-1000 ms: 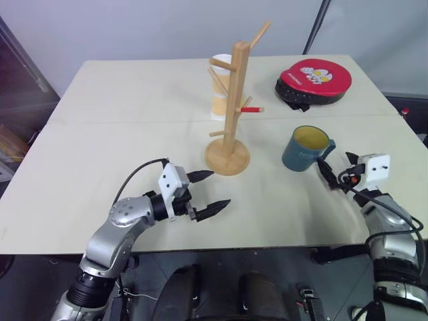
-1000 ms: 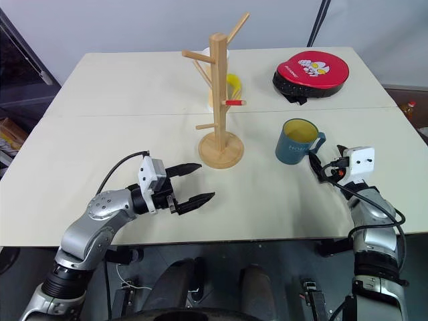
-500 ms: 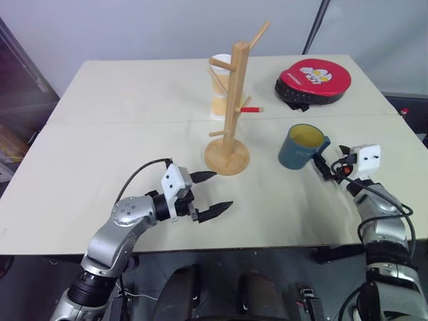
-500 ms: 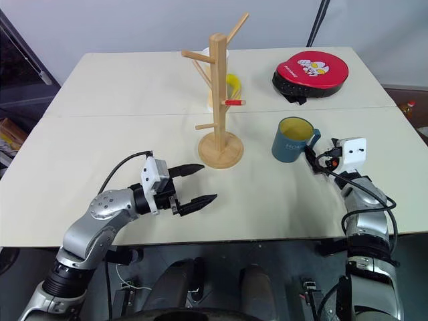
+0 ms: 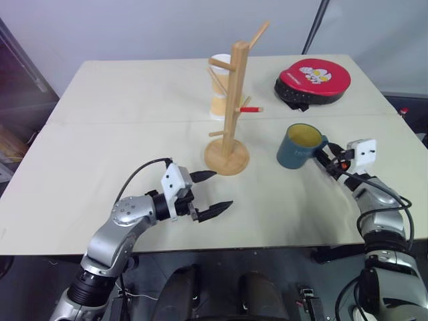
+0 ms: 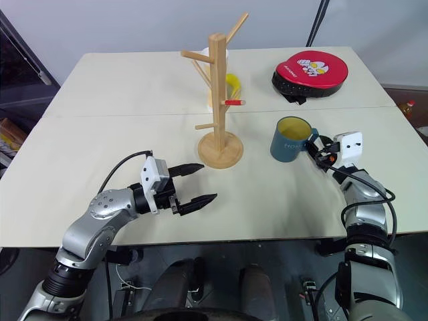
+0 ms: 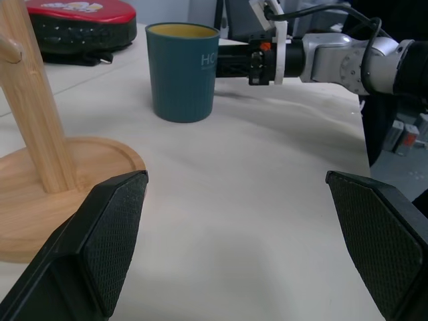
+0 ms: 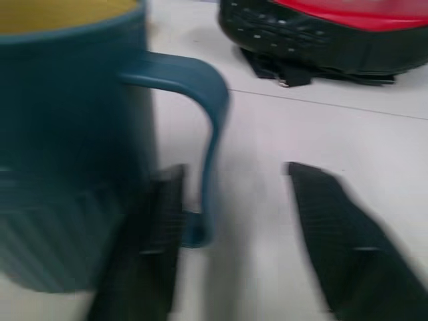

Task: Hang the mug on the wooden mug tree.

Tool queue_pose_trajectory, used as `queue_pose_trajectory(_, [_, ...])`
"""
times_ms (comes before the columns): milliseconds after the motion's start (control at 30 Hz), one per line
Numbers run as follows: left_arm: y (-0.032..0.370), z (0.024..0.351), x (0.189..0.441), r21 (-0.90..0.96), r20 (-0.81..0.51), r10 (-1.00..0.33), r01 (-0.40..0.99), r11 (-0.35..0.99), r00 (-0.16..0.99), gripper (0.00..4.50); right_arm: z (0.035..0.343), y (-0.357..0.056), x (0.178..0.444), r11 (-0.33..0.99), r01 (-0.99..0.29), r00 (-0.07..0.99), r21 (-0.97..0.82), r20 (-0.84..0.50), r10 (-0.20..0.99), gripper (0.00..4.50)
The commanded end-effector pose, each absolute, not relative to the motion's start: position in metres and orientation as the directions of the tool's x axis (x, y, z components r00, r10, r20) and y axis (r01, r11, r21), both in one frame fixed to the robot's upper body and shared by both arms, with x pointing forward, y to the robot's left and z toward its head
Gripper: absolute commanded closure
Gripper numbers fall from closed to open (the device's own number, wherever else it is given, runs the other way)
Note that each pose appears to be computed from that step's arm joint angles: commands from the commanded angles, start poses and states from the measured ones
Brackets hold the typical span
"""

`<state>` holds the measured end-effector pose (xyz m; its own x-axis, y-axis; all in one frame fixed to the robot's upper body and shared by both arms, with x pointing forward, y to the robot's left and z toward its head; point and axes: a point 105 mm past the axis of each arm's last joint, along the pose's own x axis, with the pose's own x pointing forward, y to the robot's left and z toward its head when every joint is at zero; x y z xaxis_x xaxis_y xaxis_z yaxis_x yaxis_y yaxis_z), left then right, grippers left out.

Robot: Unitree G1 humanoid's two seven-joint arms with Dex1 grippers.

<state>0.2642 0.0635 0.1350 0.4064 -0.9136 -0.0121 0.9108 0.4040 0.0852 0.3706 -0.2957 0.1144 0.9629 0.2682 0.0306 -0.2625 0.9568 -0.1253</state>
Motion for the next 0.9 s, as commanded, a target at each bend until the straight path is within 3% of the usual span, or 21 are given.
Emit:
queue_pose_trajectory(33, [0.062, 0.148, 0.262, 0.131, 0.020, -0.916, 0.907, 0.399, 0.401, 0.00, 0.130, -0.286, 0.372, 0.943, -0.312, 0.941, -0.119, 0.094, 0.324, 4.14])
queue_pose_trajectory(67, [0.062, 0.148, 0.262, 0.131, 0.020, -0.916, 0.907, 0.401, 0.402, 0.00, 0.129, -0.284, 0.371, 0.940, -0.320, 0.939, -0.115, 0.094, 0.331, 4.47])
queue_pose_trajectory(300, [0.067, 0.147, 0.263, 0.136, 0.016, -0.908, 0.898, 0.418, 0.420, 0.00, 0.136, -0.266, 0.363, 0.913, -0.359, 0.918, -0.196, 0.102, 0.383, 4.47])
queue_pose_trajectory(533, [0.085, 0.151, 0.276, 0.157, 0.031, -0.873, 0.860, 0.486, 0.488, 0.00, 0.192, -0.186, 0.321, 0.595, -0.451, 0.776, -0.665, 0.037, 0.630, 4.47])
queue_pose_trajectory(900, [0.099, 0.172, 0.291, 0.187, 0.092, -0.861, 0.841, 0.508, 0.499, 0.00, 0.254, -0.155, 0.312, 0.424, -0.366, 0.740, -0.828, 0.017, 0.673, 4.47])
